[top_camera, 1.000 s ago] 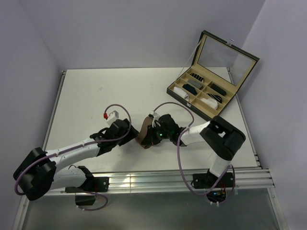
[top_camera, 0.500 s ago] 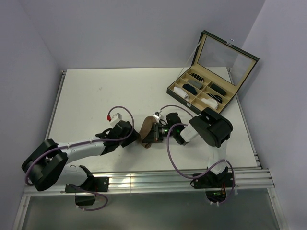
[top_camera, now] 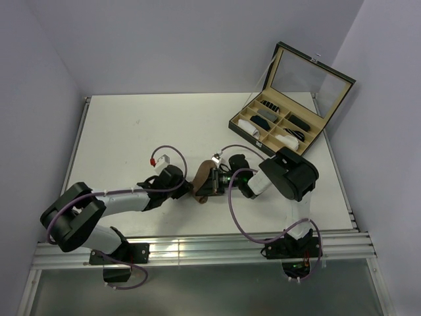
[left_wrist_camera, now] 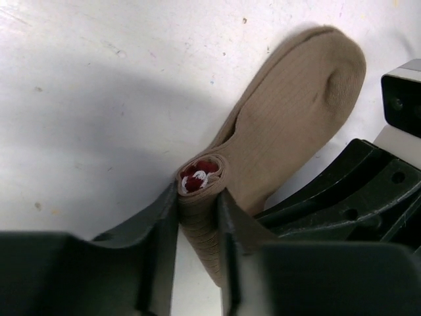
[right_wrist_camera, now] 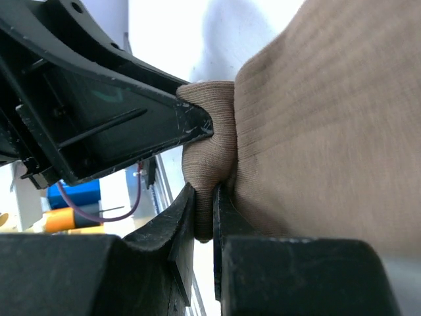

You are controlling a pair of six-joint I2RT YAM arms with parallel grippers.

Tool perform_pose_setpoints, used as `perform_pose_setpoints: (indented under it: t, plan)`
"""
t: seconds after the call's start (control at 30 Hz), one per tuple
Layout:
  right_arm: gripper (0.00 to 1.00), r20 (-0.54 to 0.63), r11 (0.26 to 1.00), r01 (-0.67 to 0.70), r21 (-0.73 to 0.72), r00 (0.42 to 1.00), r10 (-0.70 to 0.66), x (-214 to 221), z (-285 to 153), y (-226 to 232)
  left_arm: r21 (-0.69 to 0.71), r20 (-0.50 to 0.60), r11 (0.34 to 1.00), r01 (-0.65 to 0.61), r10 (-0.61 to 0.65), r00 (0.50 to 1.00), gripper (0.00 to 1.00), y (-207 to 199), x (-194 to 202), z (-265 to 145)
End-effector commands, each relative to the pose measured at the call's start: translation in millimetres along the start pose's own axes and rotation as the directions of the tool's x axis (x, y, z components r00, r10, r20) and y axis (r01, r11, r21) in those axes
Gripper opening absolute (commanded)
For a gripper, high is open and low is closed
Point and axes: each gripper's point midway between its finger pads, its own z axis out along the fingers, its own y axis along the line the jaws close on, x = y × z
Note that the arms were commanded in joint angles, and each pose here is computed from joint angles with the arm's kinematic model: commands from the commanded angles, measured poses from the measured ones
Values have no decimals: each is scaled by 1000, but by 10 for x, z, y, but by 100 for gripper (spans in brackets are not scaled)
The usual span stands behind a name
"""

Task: Roll the socks
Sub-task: Roll the sock at the center of the board.

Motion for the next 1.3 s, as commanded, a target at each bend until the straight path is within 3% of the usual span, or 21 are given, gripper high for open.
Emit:
perform_pose_setpoints:
  t: [0.0,0.13,0.2,0.4,0.6,0.63,0.9,1.27]
  plan:
    - [14,-13,995,6,100,1000,-5,73,-74,-159,-83,-37,996,-31,28,999,26,231,114,64]
    - [28,0,979,103,178,994,-105,16,-154,-164,-81,-40,996,-41,38,998,6,213,112,64]
    - [34,-6,967,130,217,991,-132,-8,-207,-127,-86,-42,995,-49,46,998,1,219,108,56]
    - [45,30,870,313,382,936,-351,-166,-415,0,-88,-48,991,-102,98,994,0,144,65,34]
    - [51,-18,675,485,556,819,-573,-231,-459,133,-105,-82,981,-164,156,984,0,127,74,17]
    - [53,-20,625,531,572,771,-636,-254,-429,235,-102,-90,979,-175,166,982,0,117,84,20]
    - [54,-68,486,627,609,651,-756,-170,-284,433,-106,-106,974,-199,188,976,0,110,92,33]
    - [49,-127,420,689,590,593,-795,-63,-20,519,-98,-117,974,-203,191,975,0,94,112,36]
